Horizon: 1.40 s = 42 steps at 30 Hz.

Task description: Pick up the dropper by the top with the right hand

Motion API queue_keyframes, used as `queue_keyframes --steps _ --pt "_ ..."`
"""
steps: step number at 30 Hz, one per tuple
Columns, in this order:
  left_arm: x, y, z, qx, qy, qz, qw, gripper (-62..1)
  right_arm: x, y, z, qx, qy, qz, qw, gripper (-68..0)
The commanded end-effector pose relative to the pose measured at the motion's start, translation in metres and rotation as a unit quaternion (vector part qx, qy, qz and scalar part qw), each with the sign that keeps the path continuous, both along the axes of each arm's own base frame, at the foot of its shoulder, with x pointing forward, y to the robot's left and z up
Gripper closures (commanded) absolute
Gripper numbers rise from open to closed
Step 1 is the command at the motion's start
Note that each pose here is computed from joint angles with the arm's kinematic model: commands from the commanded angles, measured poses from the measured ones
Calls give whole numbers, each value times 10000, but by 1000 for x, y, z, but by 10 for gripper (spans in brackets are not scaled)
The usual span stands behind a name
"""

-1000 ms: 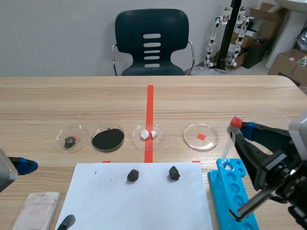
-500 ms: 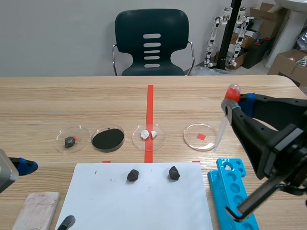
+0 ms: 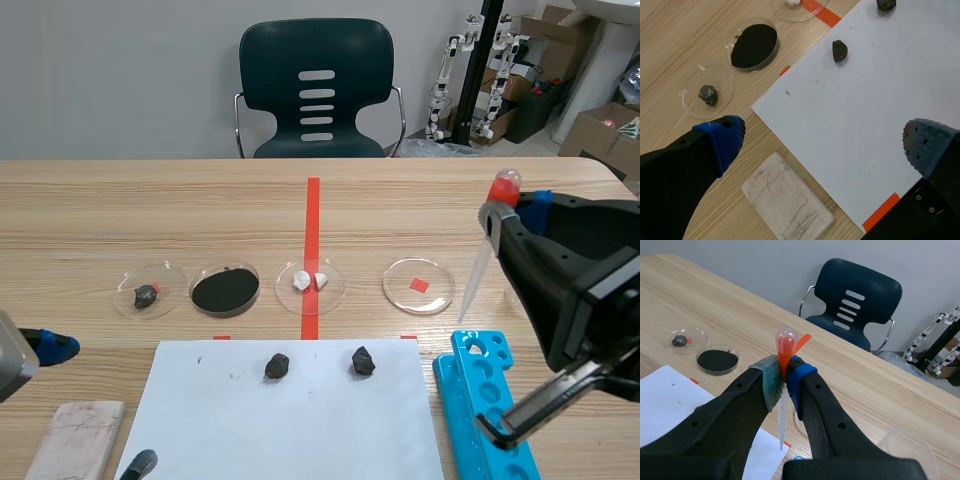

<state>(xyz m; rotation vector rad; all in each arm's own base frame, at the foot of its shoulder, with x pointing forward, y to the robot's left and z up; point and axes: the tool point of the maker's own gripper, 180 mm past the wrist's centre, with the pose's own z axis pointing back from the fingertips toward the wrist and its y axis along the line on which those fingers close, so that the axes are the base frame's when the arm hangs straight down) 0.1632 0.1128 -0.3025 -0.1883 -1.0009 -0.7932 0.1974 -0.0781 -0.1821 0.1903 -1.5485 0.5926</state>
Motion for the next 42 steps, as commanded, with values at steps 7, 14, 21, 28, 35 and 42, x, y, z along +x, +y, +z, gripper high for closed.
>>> queue_keyframes --steps 7,14,21,28,35,42 --pt "6 -6 13 -231 -272 -2 9994 -623 0 1 7 66 -107 22 9999 -2" --pt "10 -14 30 -588 -650 -111 9961 -623 0 1 7 66 -107 22 9999 -2" --pt "13 -22 49 -981 -1067 -230 9892 -623 0 1 7 63 -104 22 9999 -2" --pt "14 -27 64 -1270 -1364 -308 9820 -623 0 1 7 63 -104 22 9999 -2" --pt "14 -28 68 -1353 -1446 -330 9796 -623 0 1 7 63 -104 22 9999 -2" --pt "21 -23 85 -2120 -1466 118 9661 -623 0 1 7 63 -104 22 9999 -2"
